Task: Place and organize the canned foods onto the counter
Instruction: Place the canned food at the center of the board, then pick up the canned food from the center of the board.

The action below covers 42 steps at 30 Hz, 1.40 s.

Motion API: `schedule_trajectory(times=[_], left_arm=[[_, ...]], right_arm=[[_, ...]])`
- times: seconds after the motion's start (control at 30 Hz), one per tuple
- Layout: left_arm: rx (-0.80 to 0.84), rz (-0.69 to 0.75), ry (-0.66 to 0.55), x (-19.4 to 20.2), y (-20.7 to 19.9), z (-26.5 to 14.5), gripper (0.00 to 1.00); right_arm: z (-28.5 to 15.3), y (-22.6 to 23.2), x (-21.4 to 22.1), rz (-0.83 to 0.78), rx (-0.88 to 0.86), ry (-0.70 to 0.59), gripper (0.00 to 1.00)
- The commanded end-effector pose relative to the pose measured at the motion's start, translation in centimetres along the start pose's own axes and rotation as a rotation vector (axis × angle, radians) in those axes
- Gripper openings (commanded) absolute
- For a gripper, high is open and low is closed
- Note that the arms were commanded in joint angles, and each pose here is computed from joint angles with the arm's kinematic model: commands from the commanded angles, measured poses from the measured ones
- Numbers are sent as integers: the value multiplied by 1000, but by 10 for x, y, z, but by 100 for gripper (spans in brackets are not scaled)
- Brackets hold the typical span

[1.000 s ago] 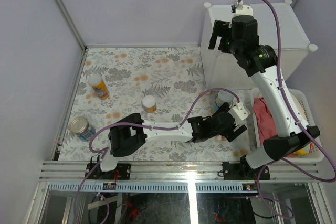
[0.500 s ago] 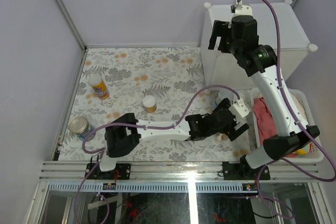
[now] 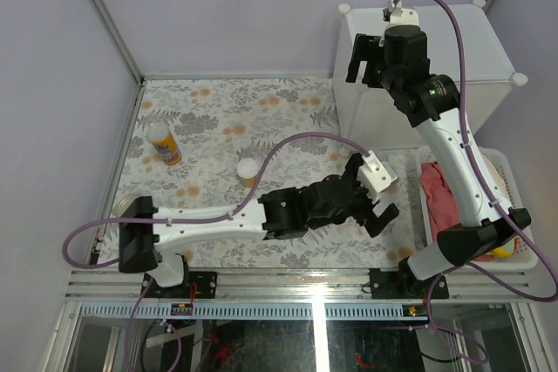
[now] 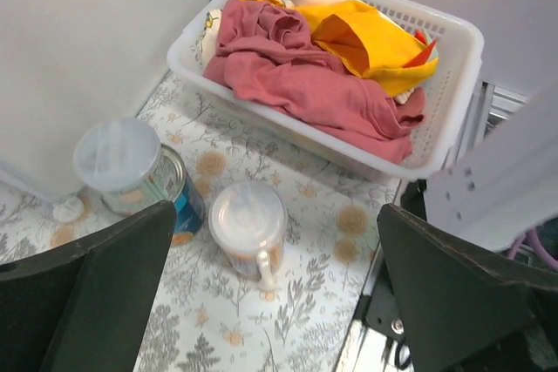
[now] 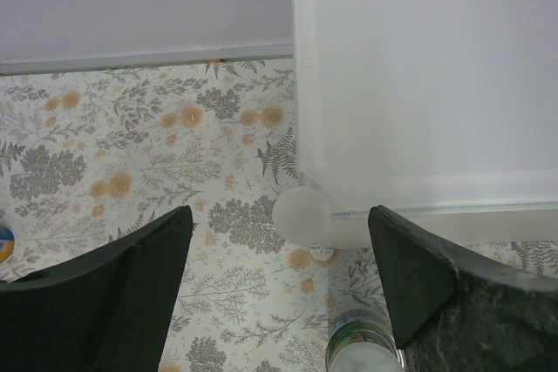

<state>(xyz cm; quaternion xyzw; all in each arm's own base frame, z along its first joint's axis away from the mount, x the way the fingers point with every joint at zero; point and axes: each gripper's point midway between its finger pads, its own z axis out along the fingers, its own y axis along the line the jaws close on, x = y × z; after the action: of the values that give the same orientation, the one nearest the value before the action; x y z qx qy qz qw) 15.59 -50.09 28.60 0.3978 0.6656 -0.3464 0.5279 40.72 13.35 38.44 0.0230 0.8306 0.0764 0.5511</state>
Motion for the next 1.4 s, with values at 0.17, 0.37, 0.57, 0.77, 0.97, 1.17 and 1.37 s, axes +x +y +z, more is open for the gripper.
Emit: schedule_trajectory(times=[0.17,0.37,0.57,0.77,0.97,1.17,1.37], left_arm=[[-464,-155,-44,-1,89,-87,100],[-786,-337,52,36,177,-120,100],[-925,-506,175,88,253,-146,100],[-1003,-613,245,126,296,-169,100],[-1010,-706,379,164,310,-179,100],[-1006,-748,476,197,307,-179,100],[-978,-782,534,221,303,-171,100]], right_arm=[[-1,6,-20,3,-39,-60,88],[3,17,-24,17,-81,-62,87],[6,34,-24,-6,-108,-56,86],[7,52,-17,-27,-139,-43,86],[8,66,-9,-42,-164,-26,86],[9,72,-3,-37,-184,-11,86],[9,76,2,-41,-194,-3,86]])
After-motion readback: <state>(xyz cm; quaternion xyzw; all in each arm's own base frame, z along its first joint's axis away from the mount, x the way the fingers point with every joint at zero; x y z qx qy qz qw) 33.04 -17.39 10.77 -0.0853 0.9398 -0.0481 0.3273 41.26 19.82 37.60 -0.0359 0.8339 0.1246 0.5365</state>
